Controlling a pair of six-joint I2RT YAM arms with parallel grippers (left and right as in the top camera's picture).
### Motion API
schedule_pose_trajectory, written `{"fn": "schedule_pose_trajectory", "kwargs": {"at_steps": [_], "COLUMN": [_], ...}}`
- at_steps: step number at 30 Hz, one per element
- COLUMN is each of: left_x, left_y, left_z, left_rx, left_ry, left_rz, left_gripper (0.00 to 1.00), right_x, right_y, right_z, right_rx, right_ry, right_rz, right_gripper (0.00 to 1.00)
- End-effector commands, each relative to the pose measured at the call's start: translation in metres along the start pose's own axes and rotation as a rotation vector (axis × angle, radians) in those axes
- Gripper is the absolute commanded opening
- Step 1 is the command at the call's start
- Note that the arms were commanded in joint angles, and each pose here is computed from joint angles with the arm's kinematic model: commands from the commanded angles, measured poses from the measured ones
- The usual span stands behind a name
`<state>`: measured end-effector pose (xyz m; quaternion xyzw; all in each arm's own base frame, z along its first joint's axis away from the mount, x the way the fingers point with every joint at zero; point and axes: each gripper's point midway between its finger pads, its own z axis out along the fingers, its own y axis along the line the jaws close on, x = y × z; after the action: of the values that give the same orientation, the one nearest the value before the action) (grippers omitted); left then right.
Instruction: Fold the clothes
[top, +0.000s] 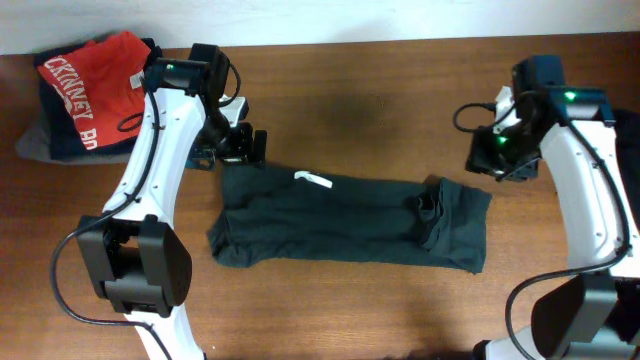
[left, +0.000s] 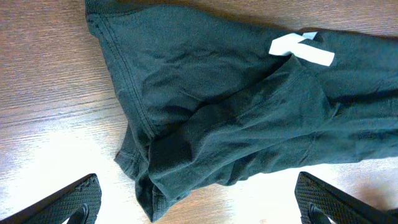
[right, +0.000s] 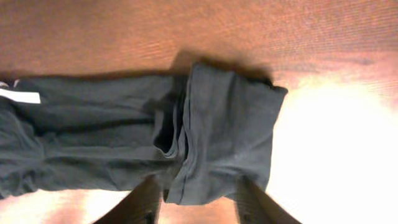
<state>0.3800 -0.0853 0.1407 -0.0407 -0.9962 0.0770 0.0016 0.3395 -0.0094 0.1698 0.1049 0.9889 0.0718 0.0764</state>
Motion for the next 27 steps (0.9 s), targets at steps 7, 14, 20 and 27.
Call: {"fn": "schedule_pose_trajectory", "kwargs": {"at_steps": [7, 14, 20, 27], "left_x": [0.001, 0.003, 0.002, 0.002], "left_y": [-0.001, -0.001, -0.001, -0.001], "left_z": [-0.002, -0.001, -0.001, -0.001], "left_rx": [0.004, 0.003, 0.003, 0.004], "left_ry": [-0.003, 0.004, 0.003, 0.001], "left_rz": [0.000, -0.001, -0.001, 0.000], "left_gripper": [0.99, 0.99, 0.99, 0.99], "right_x": [0.037, 0.063, 0.076, 0.093], "right_y": [0.009, 0.003, 0.001, 0.007], "right_z": [0.062, 0.108, 0.124, 0.143], "right_rx": [-0.117, -0.133, -0.141, -0.201], "right_ry": [0.125, 0.160, 0.179, 0.196], "right_rz": [-0.016, 0.047, 0.064, 0.083], "right_gripper": [0.16, 0.10, 0.10, 0.10]}}
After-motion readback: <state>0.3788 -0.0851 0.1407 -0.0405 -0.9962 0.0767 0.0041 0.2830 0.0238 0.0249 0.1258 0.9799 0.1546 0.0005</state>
